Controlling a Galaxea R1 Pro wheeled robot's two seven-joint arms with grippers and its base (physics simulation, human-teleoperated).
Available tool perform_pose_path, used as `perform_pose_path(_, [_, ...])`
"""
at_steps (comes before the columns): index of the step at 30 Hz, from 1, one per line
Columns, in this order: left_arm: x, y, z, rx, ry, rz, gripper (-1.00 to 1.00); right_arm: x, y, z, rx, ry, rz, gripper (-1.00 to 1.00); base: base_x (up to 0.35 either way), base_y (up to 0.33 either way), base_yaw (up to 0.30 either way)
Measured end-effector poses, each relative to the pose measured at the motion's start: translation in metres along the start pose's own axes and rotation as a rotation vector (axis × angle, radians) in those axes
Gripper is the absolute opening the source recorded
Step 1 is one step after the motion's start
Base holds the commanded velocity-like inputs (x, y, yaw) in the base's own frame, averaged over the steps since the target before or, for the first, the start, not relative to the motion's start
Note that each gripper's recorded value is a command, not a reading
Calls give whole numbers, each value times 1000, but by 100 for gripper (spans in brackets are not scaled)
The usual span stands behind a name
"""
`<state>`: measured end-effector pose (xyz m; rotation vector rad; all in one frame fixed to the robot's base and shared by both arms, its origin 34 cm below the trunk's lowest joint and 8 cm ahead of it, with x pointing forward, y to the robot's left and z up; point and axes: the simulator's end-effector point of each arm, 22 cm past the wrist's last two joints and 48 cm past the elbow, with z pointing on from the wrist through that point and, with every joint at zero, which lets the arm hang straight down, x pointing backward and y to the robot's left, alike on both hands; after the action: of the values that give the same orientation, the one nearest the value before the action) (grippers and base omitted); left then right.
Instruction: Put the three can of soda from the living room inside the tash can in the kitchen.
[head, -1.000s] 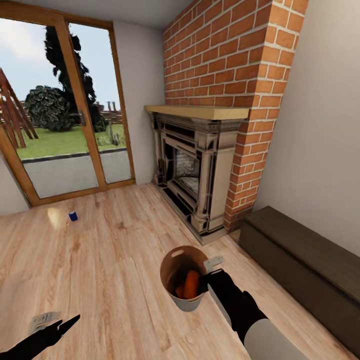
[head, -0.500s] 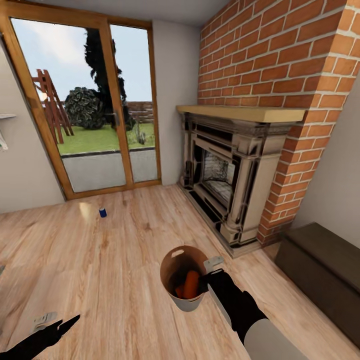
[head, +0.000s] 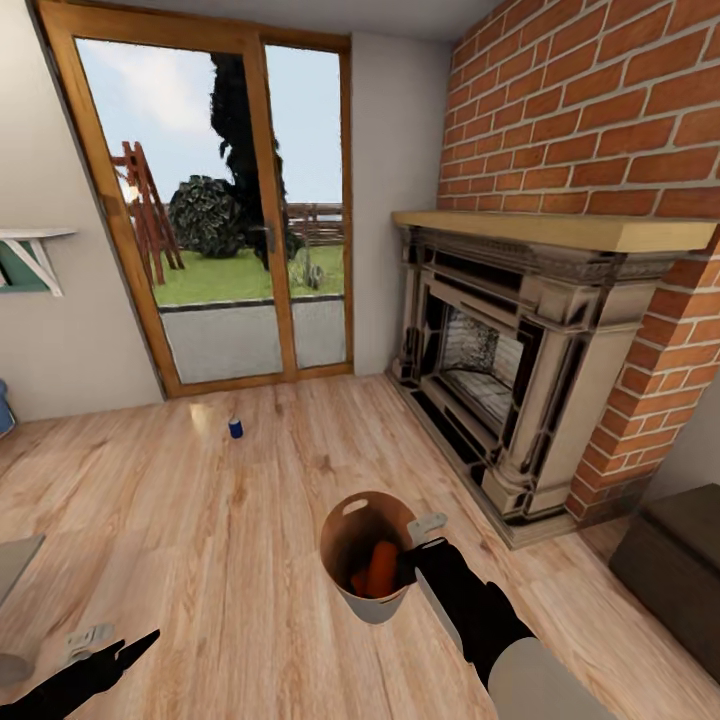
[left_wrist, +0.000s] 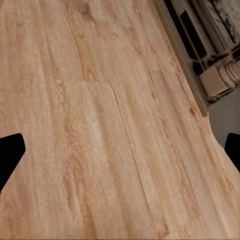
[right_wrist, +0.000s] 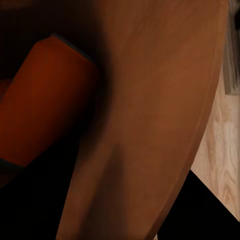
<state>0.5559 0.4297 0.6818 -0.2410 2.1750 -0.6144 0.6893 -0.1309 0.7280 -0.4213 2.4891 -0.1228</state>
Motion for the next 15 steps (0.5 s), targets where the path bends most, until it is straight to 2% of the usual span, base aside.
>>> perform_pose_path(6, [0, 0, 0, 0, 1, -1, 100, 0, -1, 0, 3, 0, -3, -100, 348, 40, 2])
perform_pose_path(12, [0, 0, 0, 0, 1, -1, 100, 0, 0, 0, 1, 0, -1, -100, 344, 151, 0])
perform_pose_path(15, [0, 0, 0, 0, 1, -1, 100, 0, -1, 0, 4, 0, -5, -100, 329, 189, 96])
